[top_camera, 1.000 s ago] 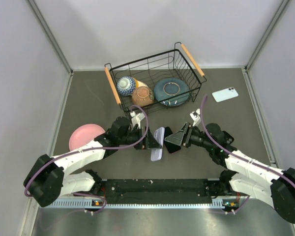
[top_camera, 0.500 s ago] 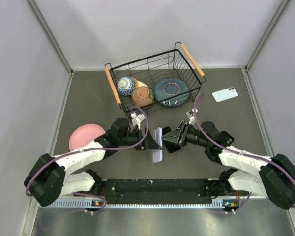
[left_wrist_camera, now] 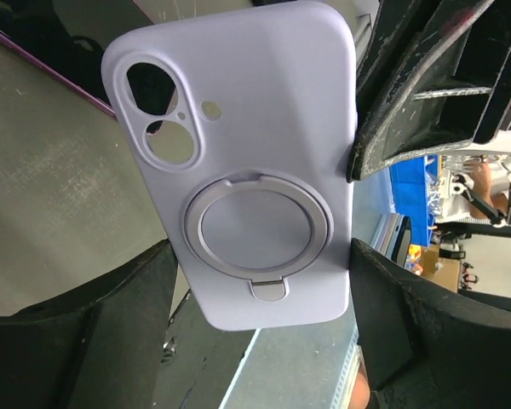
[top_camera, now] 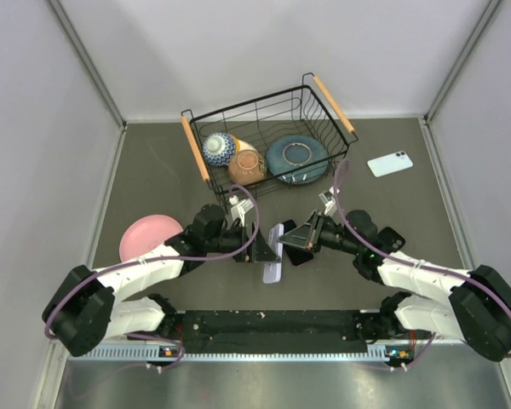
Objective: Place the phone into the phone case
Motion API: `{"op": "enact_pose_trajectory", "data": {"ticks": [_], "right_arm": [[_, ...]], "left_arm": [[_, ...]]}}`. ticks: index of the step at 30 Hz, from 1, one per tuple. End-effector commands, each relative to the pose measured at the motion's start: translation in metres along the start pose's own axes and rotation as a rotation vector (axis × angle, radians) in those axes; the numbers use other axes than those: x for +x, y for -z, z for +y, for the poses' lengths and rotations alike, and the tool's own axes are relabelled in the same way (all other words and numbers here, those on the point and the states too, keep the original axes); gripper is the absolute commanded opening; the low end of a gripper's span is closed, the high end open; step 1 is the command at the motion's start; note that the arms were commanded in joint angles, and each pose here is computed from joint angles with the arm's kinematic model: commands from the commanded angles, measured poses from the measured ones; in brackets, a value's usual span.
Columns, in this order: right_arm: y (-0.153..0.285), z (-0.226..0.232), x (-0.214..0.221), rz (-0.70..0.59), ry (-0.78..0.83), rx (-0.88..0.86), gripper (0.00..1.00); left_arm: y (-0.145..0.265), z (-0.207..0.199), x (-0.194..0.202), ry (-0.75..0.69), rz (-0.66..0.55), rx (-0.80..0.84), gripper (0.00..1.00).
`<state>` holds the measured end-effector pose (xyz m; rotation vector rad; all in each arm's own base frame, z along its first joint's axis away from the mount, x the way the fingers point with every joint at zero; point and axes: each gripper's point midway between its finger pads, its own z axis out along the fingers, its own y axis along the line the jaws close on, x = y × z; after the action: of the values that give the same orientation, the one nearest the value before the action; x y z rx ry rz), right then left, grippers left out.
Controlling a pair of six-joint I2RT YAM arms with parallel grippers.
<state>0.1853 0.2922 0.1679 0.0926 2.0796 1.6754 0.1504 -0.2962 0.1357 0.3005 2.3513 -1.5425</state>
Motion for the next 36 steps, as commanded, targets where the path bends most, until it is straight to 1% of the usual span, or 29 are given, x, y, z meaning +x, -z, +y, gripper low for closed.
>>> {"op": "enact_pose_trajectory", "data": {"ticks": [1,2,3,4,5,6,7,8,9,10,11,12,13,15,16,17,18,20,22,23,25,26,27,29,30,32,33,35,36], "right_arm": [[-0.003,0.027,-0.010,-0.028,0.047,-0.055,0.00],[-0.003,0.027,-0.011,-0.030,0.046,-0.044,0.00],[-0.003,0.019,-0.008,-0.026,0.048,0.005,0.00],[-0.004,0.022,-0.011,-0.030,0.062,0.025,0.00],[-0.005,0.021,-0.011,-0.028,0.077,0.052,0.00],[-0.005,0.016,-0.010,-0.025,0.106,0.118,0.00],[-0.006,0.014,-0.010,-0.020,0.125,0.153,0.00],[-0.006,0.012,-0.010,-0.017,0.146,0.189,0.00],[-0.004,0.004,-0.013,-0.017,0.172,0.287,0.00],[-0.006,-0.003,-0.006,0.013,0.184,0.340,0.00],[-0.006,-0.012,-0.004,0.030,0.191,0.396,0.00],[-0.009,-0.009,-0.008,0.027,0.216,0.423,0.00],[-0.010,-0.028,0.005,0.092,0.206,0.502,0.00],[-0.018,-0.028,0.009,0.121,0.225,0.535,0.00],[-0.023,-0.042,0.025,0.183,0.227,0.589,0.00],[-0.027,-0.044,0.029,0.199,0.238,0.605,0.00],[-0.034,-0.041,0.028,0.192,0.255,0.614,0.00],[-0.045,-0.054,0.042,0.232,0.293,0.661,0.00],[-0.058,-0.053,0.045,0.244,0.326,0.671,0.00],[-0.060,-0.068,0.055,0.288,0.338,0.720,0.00],[-0.069,-0.073,0.055,0.289,0.355,0.754,0.02],[-0.070,-0.076,0.059,0.303,0.353,0.766,0.04],[-0.075,-0.080,0.064,0.317,0.355,0.775,0.11],[-0.077,-0.079,0.069,0.339,0.360,0.764,0.17],[-0.077,-0.076,0.068,0.338,0.368,0.758,0.27],[-0.074,-0.071,0.062,0.322,0.400,0.755,0.37],[-0.069,-0.063,0.056,0.306,0.424,0.749,0.46],[-0.060,-0.058,0.041,0.284,0.505,0.763,0.55],[-0.055,-0.057,0.035,0.277,0.526,0.771,0.65]], "left_arm": [[0.004,-0.016,-0.016,-0.094,-0.054,0.024,0.73],[0.007,-0.009,-0.012,-0.075,-0.039,-0.020,0.87],[0.009,-0.008,-0.018,-0.097,-0.056,-0.051,0.92],[0.012,-0.001,-0.025,-0.102,-0.090,-0.103,0.99],[0.019,0.003,-0.024,-0.115,-0.086,-0.151,0.99],[0.023,0.007,-0.028,-0.124,-0.099,-0.183,0.99],[0.031,0.012,-0.036,-0.137,-0.142,-0.246,0.99],[0.040,0.018,-0.037,-0.137,-0.139,-0.317,0.99],[0.047,0.022,-0.040,-0.135,-0.152,-0.370,0.99],[0.058,0.029,-0.050,-0.144,-0.204,-0.445,0.99],[0.069,0.033,-0.050,-0.145,-0.204,-0.503,0.99],[0.078,0.039,-0.055,-0.139,-0.233,-0.558,0.99],[0.087,0.039,-0.061,-0.144,-0.267,-0.594,0.99],[0.114,0.051,-0.072,-0.136,-0.338,-0.729,0.99],[0.124,0.050,-0.075,-0.140,-0.372,-0.754,0.99],[0.137,0.054,-0.082,-0.137,-0.428,-0.812,0.99],[0.147,0.059,-0.081,-0.123,-0.445,-0.852,0.99],[0.163,0.063,-0.083,-0.117,-0.506,-0.894,0.99],[0.174,0.066,-0.084,-0.108,-0.548,-0.903,0.99],[0.176,0.071,-0.081,-0.103,-0.548,-0.911,0.99],[0.181,0.073,-0.080,-0.094,-0.564,-0.908,0.99],[0.182,0.075,-0.080,-0.091,-0.567,-0.911,0.99],[0.181,0.074,-0.080,-0.090,-0.568,-0.905,0.99],[0.182,0.071,-0.080,-0.097,-0.570,-0.898,0.99],[0.182,0.071,-0.080,-0.097,-0.569,-0.897,0.99],[0.181,0.071,-0.080,-0.101,-0.566,-0.895,0.99],[0.181,0.070,-0.080,-0.104,-0.567,-0.890,0.99],[0.178,0.070,-0.078,-0.110,-0.559,-0.875,0.99],[0.176,0.070,-0.078,-0.112,-0.556,-0.866,0.99]]}}
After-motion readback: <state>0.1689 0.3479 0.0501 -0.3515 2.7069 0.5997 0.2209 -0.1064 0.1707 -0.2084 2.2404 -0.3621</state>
